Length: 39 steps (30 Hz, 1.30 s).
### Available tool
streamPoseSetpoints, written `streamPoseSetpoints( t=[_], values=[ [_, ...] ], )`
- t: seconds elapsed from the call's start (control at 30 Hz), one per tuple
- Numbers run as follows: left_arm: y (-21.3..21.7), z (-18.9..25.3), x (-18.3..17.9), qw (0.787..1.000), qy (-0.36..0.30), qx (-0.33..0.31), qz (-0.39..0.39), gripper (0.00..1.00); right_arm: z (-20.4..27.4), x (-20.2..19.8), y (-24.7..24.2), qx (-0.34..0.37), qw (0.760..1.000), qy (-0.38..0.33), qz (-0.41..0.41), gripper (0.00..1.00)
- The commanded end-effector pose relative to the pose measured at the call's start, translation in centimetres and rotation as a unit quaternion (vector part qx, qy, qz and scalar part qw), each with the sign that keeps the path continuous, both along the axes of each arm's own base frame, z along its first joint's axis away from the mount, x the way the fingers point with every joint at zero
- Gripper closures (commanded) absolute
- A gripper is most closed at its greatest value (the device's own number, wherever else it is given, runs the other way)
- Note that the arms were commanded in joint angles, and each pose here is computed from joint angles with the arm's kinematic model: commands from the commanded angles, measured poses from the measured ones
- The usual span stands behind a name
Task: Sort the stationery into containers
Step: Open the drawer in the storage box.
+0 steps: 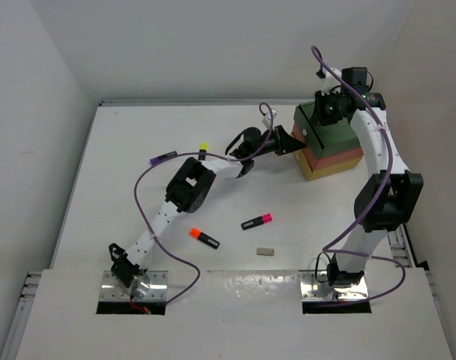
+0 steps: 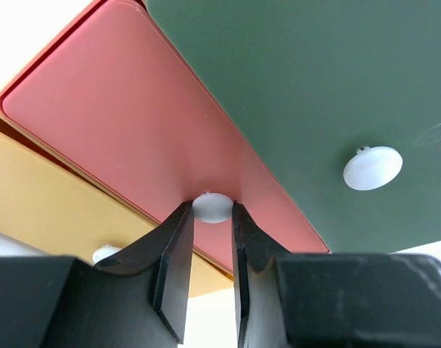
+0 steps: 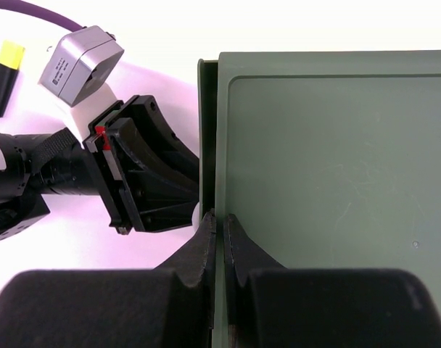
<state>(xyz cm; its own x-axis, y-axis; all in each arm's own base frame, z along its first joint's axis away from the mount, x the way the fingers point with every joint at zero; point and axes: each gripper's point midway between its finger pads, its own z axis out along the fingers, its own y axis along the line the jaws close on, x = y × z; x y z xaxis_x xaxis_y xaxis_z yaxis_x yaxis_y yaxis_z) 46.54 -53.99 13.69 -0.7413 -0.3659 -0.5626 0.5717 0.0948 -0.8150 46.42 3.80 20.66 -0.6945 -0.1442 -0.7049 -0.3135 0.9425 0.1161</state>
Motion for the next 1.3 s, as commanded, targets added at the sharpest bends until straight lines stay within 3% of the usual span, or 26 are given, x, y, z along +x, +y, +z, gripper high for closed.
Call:
streamPoseSetpoints(
  t=[0.0, 0.1, 0.97, 1.27],
  values=[
    [-0.5, 4.1, -0.8, 0.998, -0.043, -0.039, 0.002, 0.94, -2.5, -1.5, 0.2, 0.003, 0.999, 0.052, 0.001, 0.98],
    [0.1, 3.8, -1.3, 0.999, -0.036, -0.037, -0.002, 1.0, -2.6, -1.6, 0.0, 0.003, 0.999, 0.053, -0.001, 0.99],
    [8.0, 3.4, -1.8, 0.999, 0.005, -0.03, 0.026, 1.0, -3.8, -0.9, -1.5, 0.007, 0.998, 0.053, -0.019, 1.0],
    [9.7, 2.8, -3.8, 1.0, 0.018, -0.013, 0.016, 1.0, -4.3, -0.7, -2.1, 0.007, 0.998, 0.055, -0.025, 0.99]
  ],
)
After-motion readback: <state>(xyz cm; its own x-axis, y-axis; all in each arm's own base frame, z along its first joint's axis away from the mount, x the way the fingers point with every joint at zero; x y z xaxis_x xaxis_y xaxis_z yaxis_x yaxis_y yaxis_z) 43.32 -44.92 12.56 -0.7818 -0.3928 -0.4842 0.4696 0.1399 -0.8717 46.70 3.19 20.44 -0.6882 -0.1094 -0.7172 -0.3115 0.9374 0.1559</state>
